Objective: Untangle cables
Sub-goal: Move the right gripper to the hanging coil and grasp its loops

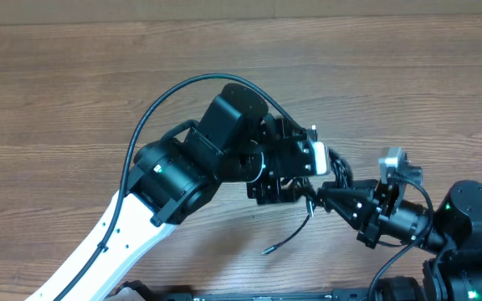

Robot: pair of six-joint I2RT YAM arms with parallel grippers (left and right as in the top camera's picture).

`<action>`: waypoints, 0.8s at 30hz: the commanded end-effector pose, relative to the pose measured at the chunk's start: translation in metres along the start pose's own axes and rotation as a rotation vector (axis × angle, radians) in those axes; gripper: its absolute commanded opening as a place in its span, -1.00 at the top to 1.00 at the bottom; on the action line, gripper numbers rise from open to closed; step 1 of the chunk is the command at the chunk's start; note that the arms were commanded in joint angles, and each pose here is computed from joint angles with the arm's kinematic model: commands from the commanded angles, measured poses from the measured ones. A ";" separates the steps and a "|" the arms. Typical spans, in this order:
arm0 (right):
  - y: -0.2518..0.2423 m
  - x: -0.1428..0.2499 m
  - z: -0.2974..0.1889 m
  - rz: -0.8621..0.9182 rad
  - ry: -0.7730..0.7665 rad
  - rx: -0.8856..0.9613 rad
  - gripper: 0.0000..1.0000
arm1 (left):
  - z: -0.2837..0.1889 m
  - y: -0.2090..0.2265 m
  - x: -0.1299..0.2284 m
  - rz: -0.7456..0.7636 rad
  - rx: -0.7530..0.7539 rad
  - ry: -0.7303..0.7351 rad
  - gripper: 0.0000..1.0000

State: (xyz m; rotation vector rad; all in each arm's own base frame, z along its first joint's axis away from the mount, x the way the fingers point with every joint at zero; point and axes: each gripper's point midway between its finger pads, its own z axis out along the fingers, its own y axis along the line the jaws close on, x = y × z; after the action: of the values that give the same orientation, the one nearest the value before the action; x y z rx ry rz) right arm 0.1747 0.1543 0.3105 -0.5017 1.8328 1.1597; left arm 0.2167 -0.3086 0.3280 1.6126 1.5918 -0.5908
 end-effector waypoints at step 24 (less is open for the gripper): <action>-0.081 -0.034 -0.030 0.455 -0.300 0.489 0.92 | 0.044 -0.012 -0.008 -1.245 0.234 0.062 -0.45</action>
State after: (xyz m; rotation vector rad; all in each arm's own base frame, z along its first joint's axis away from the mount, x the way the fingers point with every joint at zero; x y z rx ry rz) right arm 0.2343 0.0921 0.2883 0.3423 1.9685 0.9831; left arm 0.2250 -0.3370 0.2910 0.6418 2.5160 -1.1904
